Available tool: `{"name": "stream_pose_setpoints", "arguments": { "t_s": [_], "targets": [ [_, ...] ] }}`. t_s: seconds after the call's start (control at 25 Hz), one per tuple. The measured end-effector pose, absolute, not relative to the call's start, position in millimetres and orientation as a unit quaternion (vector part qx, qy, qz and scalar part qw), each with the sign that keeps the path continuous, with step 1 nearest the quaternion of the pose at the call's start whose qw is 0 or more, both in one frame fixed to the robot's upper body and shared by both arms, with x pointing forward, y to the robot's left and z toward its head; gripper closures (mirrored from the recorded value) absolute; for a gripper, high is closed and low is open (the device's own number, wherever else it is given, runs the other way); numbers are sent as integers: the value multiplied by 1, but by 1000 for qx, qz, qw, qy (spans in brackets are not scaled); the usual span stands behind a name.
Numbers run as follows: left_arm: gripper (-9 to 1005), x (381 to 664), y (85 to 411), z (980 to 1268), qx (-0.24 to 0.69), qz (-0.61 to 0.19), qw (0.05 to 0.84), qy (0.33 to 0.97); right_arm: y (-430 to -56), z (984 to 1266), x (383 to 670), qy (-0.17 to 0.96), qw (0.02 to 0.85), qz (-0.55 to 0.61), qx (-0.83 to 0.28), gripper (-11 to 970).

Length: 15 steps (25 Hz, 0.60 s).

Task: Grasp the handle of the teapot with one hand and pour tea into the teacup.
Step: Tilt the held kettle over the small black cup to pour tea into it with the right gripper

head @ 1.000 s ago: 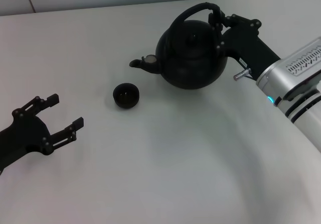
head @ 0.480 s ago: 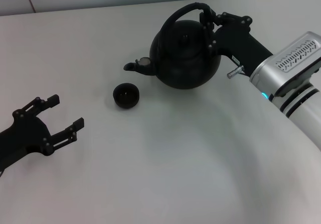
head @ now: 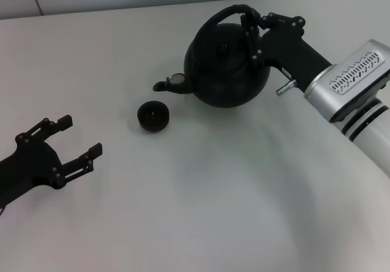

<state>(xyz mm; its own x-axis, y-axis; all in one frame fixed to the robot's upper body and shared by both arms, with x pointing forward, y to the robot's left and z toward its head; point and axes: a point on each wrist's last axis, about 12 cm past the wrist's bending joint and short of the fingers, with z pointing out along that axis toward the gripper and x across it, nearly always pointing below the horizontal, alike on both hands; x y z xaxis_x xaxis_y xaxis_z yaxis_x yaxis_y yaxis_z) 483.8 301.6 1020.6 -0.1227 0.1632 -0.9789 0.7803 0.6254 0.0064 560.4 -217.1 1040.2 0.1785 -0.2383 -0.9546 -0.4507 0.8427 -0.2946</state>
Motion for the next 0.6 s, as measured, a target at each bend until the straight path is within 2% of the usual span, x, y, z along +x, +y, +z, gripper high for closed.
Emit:
{"name": "stream_pose_setpoints", "arguments": {
  "t_s": [0.6],
  "targets": [
    [154, 484, 302, 1021, 336, -270, 571, 698, -214, 1045, 566, 611, 724, 43, -317, 879]
  ]
}}
